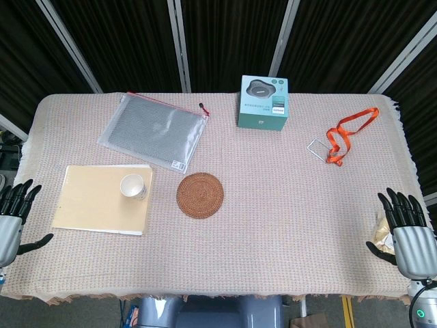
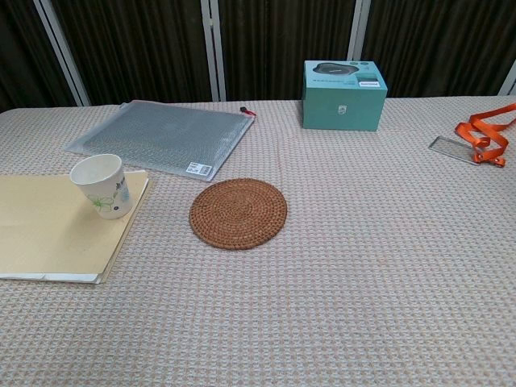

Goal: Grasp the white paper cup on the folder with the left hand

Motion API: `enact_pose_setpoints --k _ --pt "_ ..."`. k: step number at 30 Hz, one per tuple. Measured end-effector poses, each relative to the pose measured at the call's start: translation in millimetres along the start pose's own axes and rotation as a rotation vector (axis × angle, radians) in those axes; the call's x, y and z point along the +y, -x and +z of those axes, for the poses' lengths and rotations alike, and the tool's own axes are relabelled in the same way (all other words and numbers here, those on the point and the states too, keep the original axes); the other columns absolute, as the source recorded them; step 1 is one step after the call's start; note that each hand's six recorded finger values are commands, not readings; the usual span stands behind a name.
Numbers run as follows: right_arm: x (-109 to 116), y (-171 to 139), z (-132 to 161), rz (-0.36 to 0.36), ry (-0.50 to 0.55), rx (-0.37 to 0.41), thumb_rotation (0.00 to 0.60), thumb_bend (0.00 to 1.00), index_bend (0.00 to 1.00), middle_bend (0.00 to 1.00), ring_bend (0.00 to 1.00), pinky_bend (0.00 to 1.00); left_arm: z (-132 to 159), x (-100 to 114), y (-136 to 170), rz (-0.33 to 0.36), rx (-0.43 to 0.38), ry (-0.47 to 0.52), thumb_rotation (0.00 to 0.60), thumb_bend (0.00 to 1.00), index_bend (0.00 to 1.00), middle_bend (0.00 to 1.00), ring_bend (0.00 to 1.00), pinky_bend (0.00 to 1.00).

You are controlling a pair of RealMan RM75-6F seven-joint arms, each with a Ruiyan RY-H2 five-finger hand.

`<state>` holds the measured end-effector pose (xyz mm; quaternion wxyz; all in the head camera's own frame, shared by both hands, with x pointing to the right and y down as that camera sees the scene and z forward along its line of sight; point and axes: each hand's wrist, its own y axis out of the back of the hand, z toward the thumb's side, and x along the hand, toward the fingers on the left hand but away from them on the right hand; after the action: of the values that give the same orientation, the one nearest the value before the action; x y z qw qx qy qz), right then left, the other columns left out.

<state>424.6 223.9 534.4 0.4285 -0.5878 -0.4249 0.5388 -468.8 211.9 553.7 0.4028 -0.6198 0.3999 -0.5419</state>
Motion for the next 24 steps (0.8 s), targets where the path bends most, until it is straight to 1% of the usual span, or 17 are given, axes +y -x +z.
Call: enact_pose_setpoints --k 6,12,13,18,21,24 --pt "-1.1 0.4 1.6 0.002 0.002 0.004 0.6 0.0 0.0 0.0 0.0 0.0 -0.7 -1.3 -0.6 -0.006 -0.002 0.002 0.6 0.0 0.0 0.0 0.0 0.0" --pt "-2.5 2.1 1.1 0.012 0.003 -0.002 0.6 0.0 0.0 0.0 0.0 0.0 4.7 -6.7 -7.6 -0.064 -0.026 0.023 0.6 0.0 0.0 0.0 0.0 0.0" --pt "-2.8 2.5 1.0 0.014 0.002 -0.004 0.6 0.0 0.0 0.0 0.0 0.0 7.9 -6.1 -12.4 -0.071 -0.039 0.024 0.6 0.0 0.0 0.0 0.0 0.0" --pt "-6.9 6.5 1.9 0.027 -0.001 -0.009 0.6 0.0 0.0 0.0 0.0 0.0 27.4 -2.5 -42.3 -0.061 -0.103 0.002 0.6 0.0 0.0 0.0 0.0 0.0" --pt "-10.3 9.8 1.1 0.037 -0.01 -0.021 0.6 0.0 0.0 0.0 0.0 0.0 45.0 -8.5 -65.4 -0.08 -0.155 -0.013 0.6 0.0 0.0 0.0 0.0 0.0" --pt "-13.1 12.2 -1.9 0.046 -0.023 -0.04 0.6 0.0 0.0 0.0 0.0 0.0 64.1 -21.7 -88.3 -0.116 -0.204 -0.031 0.6 0.0 0.0 0.0 0.0 0.0"
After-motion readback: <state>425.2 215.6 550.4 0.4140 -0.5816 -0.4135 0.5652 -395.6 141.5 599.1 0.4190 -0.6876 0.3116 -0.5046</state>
